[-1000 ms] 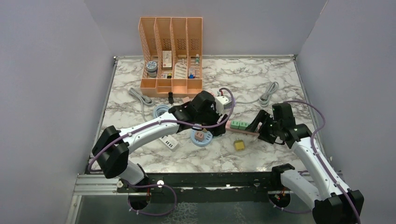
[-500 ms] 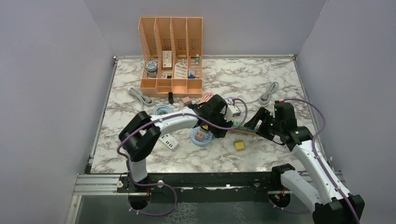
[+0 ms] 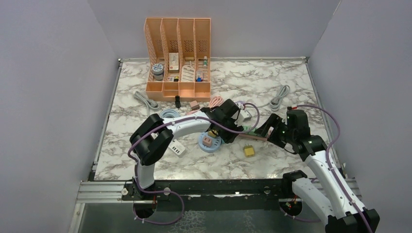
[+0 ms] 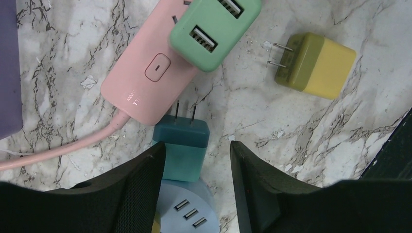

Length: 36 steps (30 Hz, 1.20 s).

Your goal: Insert the plug

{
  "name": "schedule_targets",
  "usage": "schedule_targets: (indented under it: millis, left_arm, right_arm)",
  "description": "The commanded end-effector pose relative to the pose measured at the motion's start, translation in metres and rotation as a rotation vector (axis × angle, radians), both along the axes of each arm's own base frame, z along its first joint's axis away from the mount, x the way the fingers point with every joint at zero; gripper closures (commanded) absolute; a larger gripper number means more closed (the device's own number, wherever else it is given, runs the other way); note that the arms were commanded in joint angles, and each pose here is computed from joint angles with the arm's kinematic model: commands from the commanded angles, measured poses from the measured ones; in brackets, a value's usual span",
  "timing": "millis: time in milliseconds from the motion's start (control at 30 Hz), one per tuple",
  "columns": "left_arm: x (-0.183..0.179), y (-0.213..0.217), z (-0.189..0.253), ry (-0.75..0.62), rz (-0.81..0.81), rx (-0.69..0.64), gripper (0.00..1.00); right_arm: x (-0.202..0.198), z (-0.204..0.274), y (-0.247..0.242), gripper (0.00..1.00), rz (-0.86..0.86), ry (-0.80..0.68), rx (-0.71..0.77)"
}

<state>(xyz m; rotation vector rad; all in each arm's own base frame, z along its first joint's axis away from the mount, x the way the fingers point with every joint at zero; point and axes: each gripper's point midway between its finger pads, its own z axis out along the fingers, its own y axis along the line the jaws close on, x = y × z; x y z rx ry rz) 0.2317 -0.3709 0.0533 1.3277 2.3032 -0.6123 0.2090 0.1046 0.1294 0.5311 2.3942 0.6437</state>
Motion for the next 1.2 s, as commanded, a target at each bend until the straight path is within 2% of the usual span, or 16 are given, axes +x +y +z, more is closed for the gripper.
schedule_targets:
  millis: [0,167,500,633,733,900,1167]
  left_arm:
    - [-0.003,0.018,-0.028,-0.002,0.017,0.137,0.45]
    - [-0.003,0.021,-0.040,-0.016,0.023,0.188,0.43]
    - [0.012,0.030,-0.038,-0.095,0.097,0.244,0.36]
    - [0.007,0.031,-0.041,-0.075,0.090,0.246,0.36]
    - [0.005,0.033,-0.042,-0.065,0.089,0.247,0.43]
    - [-0.002,0.022,-0.020,-0.070,0.058,0.179,0.62]
    - [-0.021,-0.014,0.065,-0.094,0.018,-0.103,0.64]
  right_arm:
    - [-0.004,-0.007,-0.004,0.23,-0.009,0.004,-0.011]
    - [-0.006,-0.009,0.001,0.22,0.006,0.012,0.012]
    - [-0.006,-0.004,0.003,0.22,0.009,-0.006,0.026]
    - [-0.009,-0.003,0.001,0.22,0.002,-0.006,0.026]
    - [-0.010,-0.002,0.001,0.22,-0.002,-0.011,0.033]
    - [-0.013,0.003,0.006,0.22,0.013,-0.025,0.063]
    - [-0.020,0.027,0.034,0.22,0.159,-0.063,0.188]
